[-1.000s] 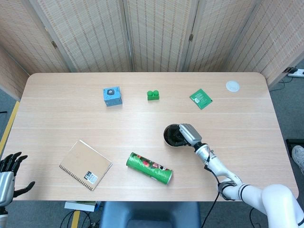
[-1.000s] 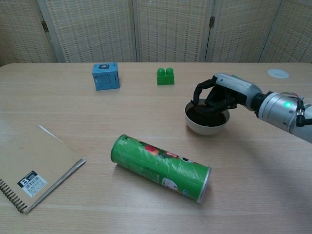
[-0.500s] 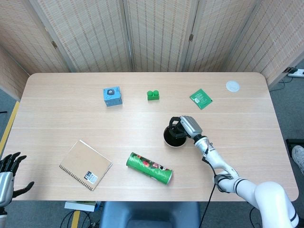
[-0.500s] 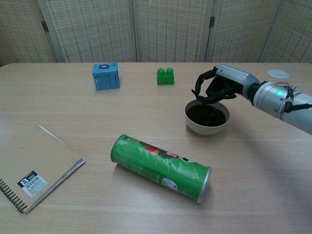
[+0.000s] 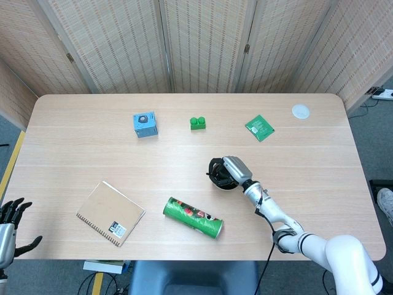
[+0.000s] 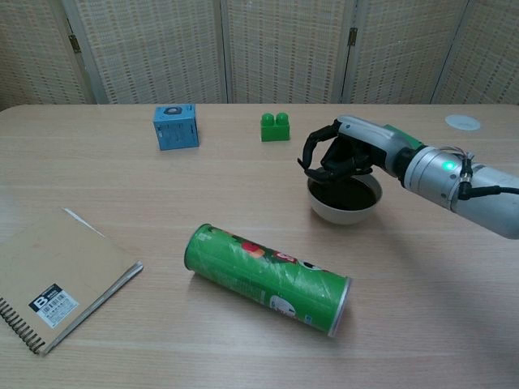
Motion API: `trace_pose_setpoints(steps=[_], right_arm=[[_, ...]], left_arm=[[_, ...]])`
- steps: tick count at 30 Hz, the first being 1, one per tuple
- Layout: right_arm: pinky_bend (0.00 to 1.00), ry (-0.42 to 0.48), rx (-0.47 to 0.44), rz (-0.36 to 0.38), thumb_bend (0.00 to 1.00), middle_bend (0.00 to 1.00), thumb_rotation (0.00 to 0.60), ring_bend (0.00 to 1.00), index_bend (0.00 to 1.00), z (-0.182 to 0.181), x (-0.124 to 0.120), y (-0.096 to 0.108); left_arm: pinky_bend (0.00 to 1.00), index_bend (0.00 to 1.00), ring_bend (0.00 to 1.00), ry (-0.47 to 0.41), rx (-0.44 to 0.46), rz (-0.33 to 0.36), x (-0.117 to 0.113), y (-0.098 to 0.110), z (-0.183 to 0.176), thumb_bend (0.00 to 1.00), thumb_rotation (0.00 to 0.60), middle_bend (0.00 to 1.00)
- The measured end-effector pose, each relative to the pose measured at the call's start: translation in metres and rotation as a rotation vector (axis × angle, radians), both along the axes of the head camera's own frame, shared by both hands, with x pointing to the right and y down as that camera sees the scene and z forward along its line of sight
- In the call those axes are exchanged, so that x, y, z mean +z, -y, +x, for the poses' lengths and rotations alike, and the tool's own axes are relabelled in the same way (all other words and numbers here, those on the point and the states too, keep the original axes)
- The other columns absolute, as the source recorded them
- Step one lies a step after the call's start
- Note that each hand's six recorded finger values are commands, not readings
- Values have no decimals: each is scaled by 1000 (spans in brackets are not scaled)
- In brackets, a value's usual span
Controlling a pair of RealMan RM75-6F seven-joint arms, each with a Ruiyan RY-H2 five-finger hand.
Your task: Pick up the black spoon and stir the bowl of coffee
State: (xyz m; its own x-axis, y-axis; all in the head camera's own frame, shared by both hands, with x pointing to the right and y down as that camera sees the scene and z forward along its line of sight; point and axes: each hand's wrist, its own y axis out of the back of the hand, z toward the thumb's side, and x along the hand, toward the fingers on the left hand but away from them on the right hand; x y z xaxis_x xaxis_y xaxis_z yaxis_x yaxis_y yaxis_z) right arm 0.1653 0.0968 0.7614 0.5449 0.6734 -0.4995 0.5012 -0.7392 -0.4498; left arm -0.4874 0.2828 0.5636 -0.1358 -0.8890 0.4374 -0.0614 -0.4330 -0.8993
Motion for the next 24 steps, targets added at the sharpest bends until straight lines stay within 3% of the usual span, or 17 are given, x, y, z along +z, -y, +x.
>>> trace_pose_setpoints(steps=[6, 13, 16, 18, 20, 24], right_arm=[[1000, -1, -23, -4, 542, 996, 600, 1000, 765, 11, -5, -12], [1000, -51, -2, 23, 543, 998, 600, 1000, 765, 41, -9, -9], [1000, -65, -3, 32, 445, 997, 600, 1000, 741, 44, -9, -7], [1000, -71, -9, 35, 274, 995, 600, 1000, 612, 45, -9, -8], [1000, -75, -16, 36, 168, 994, 600, 1000, 493, 44, -9, -10], [1000, -74, -20, 34, 86, 990, 600, 1000, 332, 44, -10, -13]], left_arm=[[177, 221, 123, 0, -1, 1, -1, -1, 0, 195, 600, 154], [177, 221, 123, -3, 0, -1, 0, -1, 1, 195, 600, 154], [177, 221, 123, -8, 5, -1, 1, -1, 3, 195, 600, 154], [177, 221, 123, -9, 8, 2, 1, 0, 4, 195, 600, 154], [177, 221, 123, -9, 8, 5, 0, 1, 4, 195, 600, 154], [177, 220, 123, -9, 7, 5, 0, 1, 3, 195, 600, 154]])
